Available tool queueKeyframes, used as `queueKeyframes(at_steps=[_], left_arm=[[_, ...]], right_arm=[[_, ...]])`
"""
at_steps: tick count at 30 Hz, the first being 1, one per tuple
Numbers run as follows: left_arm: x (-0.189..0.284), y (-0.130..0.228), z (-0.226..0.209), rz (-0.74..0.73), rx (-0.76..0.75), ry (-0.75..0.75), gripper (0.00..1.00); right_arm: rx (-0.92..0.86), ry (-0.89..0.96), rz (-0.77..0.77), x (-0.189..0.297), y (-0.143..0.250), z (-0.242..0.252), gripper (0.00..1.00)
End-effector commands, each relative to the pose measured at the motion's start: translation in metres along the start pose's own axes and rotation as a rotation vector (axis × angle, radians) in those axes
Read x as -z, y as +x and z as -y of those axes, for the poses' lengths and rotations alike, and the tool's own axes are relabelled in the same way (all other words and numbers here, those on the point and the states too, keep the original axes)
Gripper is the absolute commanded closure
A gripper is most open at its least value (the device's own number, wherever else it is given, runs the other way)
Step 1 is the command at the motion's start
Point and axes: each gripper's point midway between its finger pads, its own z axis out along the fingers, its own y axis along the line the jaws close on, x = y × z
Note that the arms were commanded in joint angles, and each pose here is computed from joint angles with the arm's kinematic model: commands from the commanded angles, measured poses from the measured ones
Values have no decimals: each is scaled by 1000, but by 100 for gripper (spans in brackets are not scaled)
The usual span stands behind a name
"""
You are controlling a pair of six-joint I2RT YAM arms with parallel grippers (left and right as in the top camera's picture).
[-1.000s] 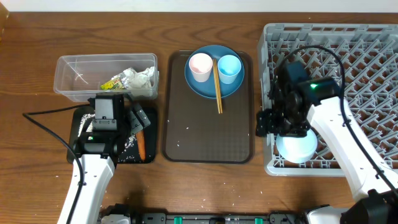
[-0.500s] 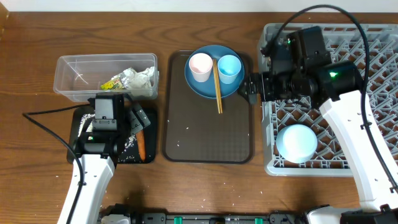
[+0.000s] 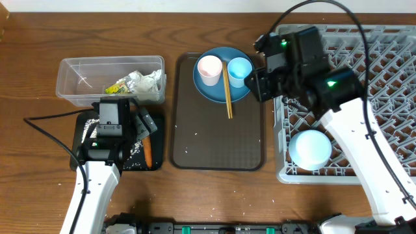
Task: Sort waste into correct bins and load items into the dishwasher rack
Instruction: 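Move the right gripper left over the blue plate's chopsticks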
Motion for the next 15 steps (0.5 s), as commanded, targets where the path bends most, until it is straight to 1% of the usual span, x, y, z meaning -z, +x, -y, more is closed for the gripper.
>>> queueKeyframes(at_steps=[1,2,4,6,8,10,12,13,14,15], left_arm=[[2,-3,5,-5,7,26,2],[3,1,11,-24,7,56,2],[4,4,22,-49,6,118,2],[4,6,27,-59,0,149,2],[4,6,27,-59,-12,149,2],[4,6,27,-59,-11,148,2],[4,6,27,-62,-11,146,2],[3,6,26,-63,-11,143,2],[2,7,26,-65,-11,140,2],[1,7,26,-69,-11,138,2]], right_arm=[[19,142,14,2,-4,20,15],[17,161,-2,2,0,23,1],[9,185,-45,3,11,28,1],[-1,204,-111,6,27,32,1],[-9,211,-162,8,40,33,1],[-12,208,-175,8,43,33,1],[-37,155,-178,6,44,24,1],[-53,111,-169,5,41,16,6],[-73,84,-163,3,39,11,30],[-133,84,-160,1,39,11,55]])
